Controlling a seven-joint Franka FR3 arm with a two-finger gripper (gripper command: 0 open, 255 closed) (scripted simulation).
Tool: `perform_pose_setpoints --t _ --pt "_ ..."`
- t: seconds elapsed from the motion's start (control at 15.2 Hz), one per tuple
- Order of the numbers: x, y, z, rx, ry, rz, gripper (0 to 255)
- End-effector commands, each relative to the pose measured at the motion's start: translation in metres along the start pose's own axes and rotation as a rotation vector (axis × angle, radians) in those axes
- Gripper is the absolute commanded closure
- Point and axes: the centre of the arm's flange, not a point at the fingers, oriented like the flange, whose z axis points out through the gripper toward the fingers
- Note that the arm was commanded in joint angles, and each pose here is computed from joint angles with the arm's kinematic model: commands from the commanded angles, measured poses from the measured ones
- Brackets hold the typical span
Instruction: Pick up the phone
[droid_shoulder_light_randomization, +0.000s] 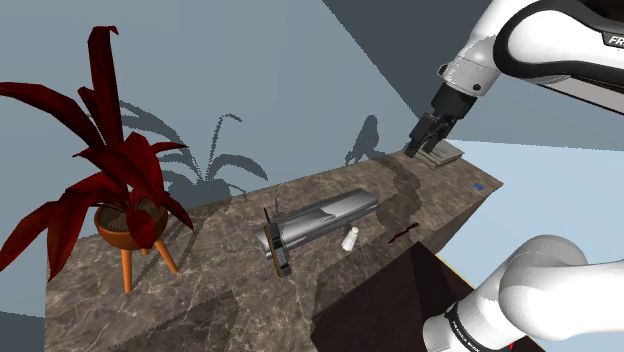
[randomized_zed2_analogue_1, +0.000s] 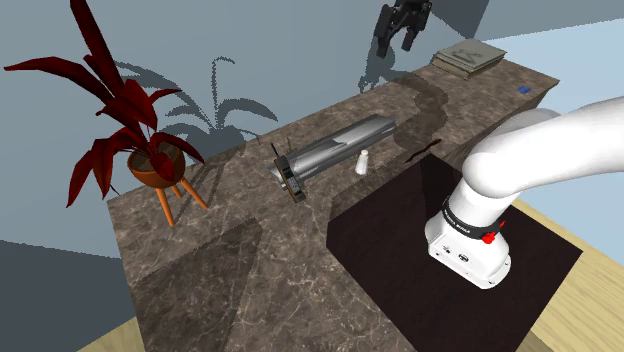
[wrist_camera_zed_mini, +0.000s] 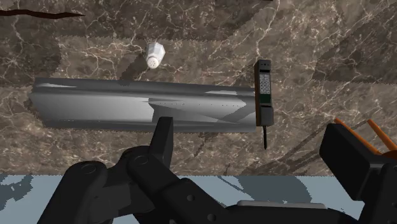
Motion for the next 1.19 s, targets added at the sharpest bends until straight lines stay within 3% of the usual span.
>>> perform_pose_setpoints --t 0.0,1.12 --pt "0.000 0.000 0.000 0.000 0.000 0.000 0" --pt "0.085 -0.084 0.188 -0.043 0.066 0.046 0"
